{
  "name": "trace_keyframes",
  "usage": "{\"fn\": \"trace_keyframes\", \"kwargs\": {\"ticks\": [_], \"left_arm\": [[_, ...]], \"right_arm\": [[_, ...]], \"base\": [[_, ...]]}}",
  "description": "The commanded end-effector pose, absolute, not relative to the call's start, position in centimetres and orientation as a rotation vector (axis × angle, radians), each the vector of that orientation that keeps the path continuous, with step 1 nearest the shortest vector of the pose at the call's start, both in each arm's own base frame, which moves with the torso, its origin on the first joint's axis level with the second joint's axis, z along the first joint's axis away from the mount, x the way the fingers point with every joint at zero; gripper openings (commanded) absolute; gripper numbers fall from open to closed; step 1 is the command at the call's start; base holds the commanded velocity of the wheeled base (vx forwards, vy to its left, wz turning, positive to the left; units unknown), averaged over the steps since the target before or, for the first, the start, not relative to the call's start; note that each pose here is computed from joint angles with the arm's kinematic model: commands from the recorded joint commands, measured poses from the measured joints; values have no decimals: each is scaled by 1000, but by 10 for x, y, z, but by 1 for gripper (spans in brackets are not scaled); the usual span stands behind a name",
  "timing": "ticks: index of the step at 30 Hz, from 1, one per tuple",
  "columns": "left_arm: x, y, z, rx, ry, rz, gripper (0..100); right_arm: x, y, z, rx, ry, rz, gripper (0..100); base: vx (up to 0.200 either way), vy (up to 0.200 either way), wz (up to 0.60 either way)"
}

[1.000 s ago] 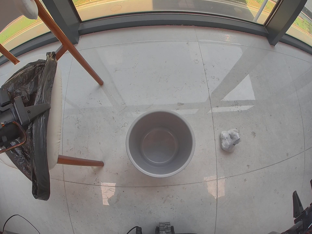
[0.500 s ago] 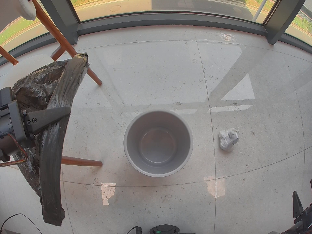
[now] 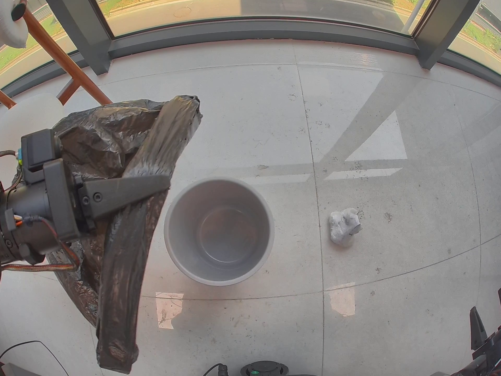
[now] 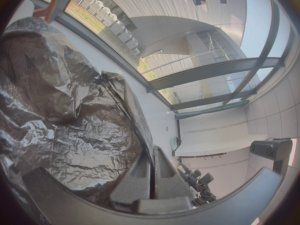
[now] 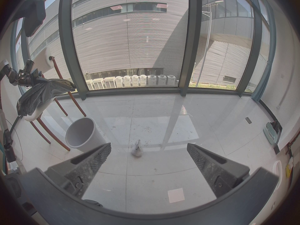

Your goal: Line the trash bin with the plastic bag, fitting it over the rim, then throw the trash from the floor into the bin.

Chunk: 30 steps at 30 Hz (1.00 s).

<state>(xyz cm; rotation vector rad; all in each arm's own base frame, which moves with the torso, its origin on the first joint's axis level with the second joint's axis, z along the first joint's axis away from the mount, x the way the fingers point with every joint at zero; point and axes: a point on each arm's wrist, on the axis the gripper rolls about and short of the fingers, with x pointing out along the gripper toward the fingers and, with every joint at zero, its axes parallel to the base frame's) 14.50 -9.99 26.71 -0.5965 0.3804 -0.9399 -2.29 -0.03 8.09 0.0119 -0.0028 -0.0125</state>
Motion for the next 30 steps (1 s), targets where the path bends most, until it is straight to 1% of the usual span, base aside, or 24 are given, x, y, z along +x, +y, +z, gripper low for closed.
{"fn": "trace_keyframes", "kwargs": {"ticks": [1,5,9,12,17,21,30], "left_arm": [[163,-122,263,-590,422,-974,0],[161,-139,259,-583,452,-1041,0],[157,-160,250,-622,540,-1100,0],[162,-173,244,-659,572,-1114,0],[174,-184,234,-659,578,-1112,0],[177,-182,225,-653,599,-1081,0],[197,-158,213,-647,610,-1032,0]], "right_arm": [[-22,0,76,12,14,-12,100],[-22,0,76,12,14,-11,100],[-22,0,76,14,12,-12,100],[-22,0,76,14,12,-11,100],[-22,0,76,14,12,-12,100],[-22,0,76,14,12,-11,100],[-22,0,76,14,12,-11,100]], "base": [[0,0,0],[0,0,0],[0,0,0],[0,0,0],[0,0,0],[0,0,0],[0,0,0]]}}
